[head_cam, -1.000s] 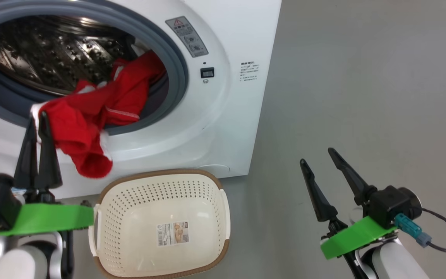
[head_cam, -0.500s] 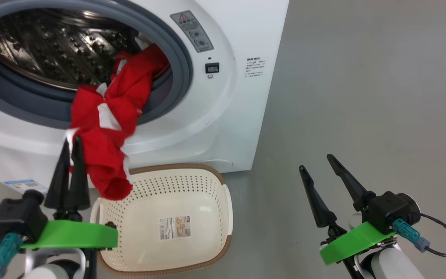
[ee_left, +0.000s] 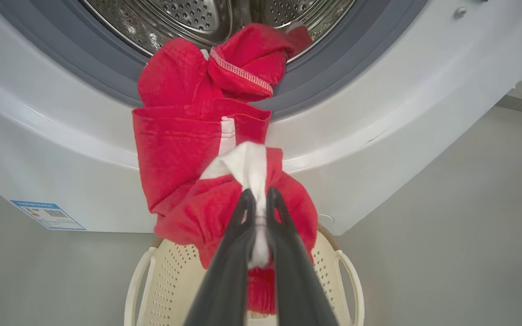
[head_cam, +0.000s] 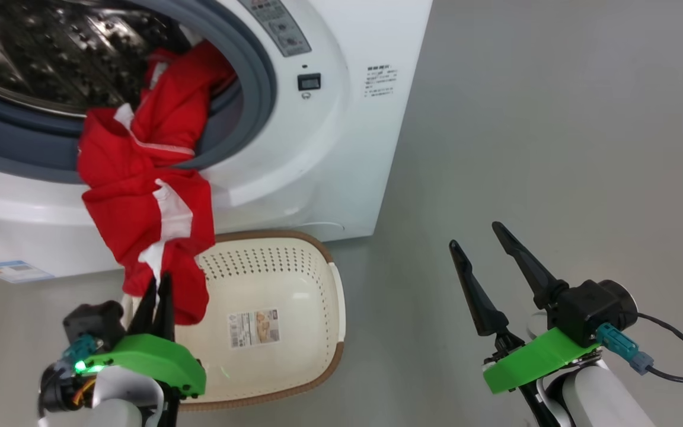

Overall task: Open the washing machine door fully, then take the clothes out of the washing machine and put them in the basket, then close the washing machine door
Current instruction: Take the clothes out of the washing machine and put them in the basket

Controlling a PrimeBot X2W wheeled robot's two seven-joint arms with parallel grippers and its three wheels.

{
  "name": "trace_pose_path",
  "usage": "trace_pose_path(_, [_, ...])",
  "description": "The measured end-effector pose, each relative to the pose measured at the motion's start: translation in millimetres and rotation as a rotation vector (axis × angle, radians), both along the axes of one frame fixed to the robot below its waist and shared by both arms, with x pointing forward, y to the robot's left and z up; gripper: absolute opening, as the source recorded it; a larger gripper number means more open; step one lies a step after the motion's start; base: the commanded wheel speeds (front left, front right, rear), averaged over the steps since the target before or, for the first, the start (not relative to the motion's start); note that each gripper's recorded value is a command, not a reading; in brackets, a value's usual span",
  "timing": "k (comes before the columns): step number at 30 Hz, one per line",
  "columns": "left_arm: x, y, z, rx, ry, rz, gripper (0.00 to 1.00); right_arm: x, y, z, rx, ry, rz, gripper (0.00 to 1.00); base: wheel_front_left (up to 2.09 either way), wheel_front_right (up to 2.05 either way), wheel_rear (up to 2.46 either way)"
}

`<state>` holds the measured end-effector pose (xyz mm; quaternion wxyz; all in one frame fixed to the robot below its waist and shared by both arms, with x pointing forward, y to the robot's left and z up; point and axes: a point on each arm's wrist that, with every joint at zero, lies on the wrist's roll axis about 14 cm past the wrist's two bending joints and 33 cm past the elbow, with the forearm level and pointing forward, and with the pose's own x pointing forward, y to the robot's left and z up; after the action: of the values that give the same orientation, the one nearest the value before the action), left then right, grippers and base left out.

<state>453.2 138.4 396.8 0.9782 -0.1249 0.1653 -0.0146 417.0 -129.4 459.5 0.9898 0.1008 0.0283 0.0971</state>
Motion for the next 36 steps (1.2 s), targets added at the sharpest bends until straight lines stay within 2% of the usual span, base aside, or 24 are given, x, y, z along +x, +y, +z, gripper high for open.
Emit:
trace_pose_path(13, [3, -32, -93, -0.017, 0.265, -0.079, 0.0, 16, -7, -23, -0.005, 0.051, -0.017, 1.0, 0.0, 0.0, 0.0])
trace_pose_path(23, [-16, -38, -150, -0.047, 0.493, -0.067, 0.0, 30, -7, -38, -0.01, 0.076, -0.01, 1.0, 0.0, 0.0, 0.0])
trace_pose_path(34, [-27, -46, -178, -0.058, 0.586, -0.064, 0.0, 36, -10, -54, -0.014, 0.109, -0.014, 1.0, 0.0, 0.0, 0.0])
trace_pose_path(35, [-27, -47, -179, -0.058, 0.586, -0.064, 0.11, 36, -10, -55, -0.014, 0.112, -0.015, 1.0, 0.0, 0.0, 0.0])
trace_pose_path(36, [-26, -47, -180, -0.058, 0.585, -0.063, 0.48, 38, -10, -56, -0.015, 0.113, -0.014, 1.0, 0.0, 0.0, 0.0])
